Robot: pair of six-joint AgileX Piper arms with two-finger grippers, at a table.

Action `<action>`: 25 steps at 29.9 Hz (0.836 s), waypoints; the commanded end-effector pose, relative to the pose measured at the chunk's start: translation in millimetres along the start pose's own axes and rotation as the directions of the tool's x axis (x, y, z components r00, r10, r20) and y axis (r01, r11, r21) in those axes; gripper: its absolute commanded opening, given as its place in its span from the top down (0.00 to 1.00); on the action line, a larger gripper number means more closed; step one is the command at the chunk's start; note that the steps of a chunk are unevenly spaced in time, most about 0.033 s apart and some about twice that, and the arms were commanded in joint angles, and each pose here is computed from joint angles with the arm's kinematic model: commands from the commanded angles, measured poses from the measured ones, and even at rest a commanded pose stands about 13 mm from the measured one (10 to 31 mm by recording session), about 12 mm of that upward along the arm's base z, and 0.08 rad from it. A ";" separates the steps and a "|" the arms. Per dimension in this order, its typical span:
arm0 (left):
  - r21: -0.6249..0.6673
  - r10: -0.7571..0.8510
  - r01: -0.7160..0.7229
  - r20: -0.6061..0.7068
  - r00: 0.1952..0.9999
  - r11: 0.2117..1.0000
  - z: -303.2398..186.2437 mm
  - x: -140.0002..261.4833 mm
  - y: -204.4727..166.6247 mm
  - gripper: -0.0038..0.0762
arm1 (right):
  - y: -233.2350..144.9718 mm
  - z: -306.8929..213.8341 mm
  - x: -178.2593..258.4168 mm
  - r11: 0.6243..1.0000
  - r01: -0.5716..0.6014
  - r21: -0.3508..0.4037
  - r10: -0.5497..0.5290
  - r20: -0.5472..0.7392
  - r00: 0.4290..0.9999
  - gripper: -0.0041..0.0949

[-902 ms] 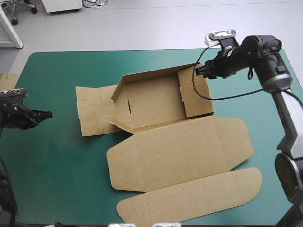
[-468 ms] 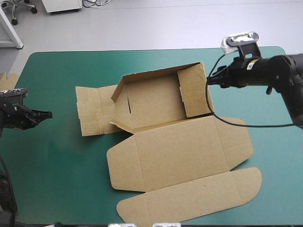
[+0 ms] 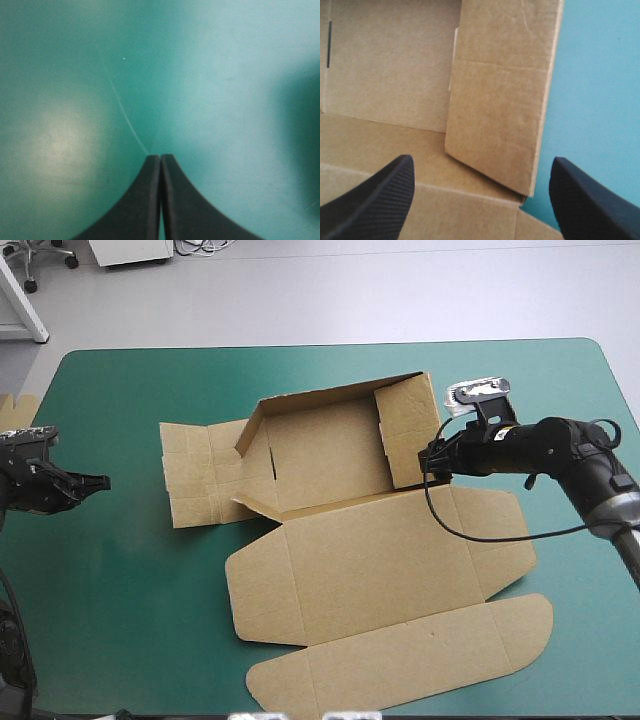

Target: Fold the box

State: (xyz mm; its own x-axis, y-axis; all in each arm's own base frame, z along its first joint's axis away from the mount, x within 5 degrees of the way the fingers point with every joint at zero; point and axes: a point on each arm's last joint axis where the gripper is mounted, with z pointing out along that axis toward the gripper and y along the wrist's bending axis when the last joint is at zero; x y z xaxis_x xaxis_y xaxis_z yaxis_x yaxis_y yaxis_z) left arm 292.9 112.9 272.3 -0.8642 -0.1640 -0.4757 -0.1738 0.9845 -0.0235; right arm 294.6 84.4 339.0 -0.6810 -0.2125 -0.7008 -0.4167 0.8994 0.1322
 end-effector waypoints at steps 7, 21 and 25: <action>-0.015 -0.005 0.006 0.098 0.995 1.000 -18.4 -11.4 0.1 0.96 | -16.6 43.7 -23.2 0.999 0.013 0.035 -0.014 0.034 0.999 0.28; -0.016 0.006 -0.005 0.098 0.995 1.000 -18.4 -11.5 0.1 0.96 | -30.7 83.9 -58.7 1.000 0.003 0.031 -0.002 -0.048 0.999 0.96; -0.020 0.007 -0.004 0.110 0.994 1.000 -18.5 -12.5 0.5 0.96 | -36.0 72.9 -67.9 0.993 -0.042 0.109 0.056 -0.131 0.990 0.96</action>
State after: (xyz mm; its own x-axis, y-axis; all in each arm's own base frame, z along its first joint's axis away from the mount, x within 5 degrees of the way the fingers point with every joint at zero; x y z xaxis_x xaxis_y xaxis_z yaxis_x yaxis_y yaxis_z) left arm 293.0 112.9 272.3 -0.8652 -0.1560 -0.4765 -0.1669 0.9858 -0.0195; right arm 404.7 101.2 287.8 -0.7926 -0.2533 -0.5546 -0.3709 0.9223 0.1088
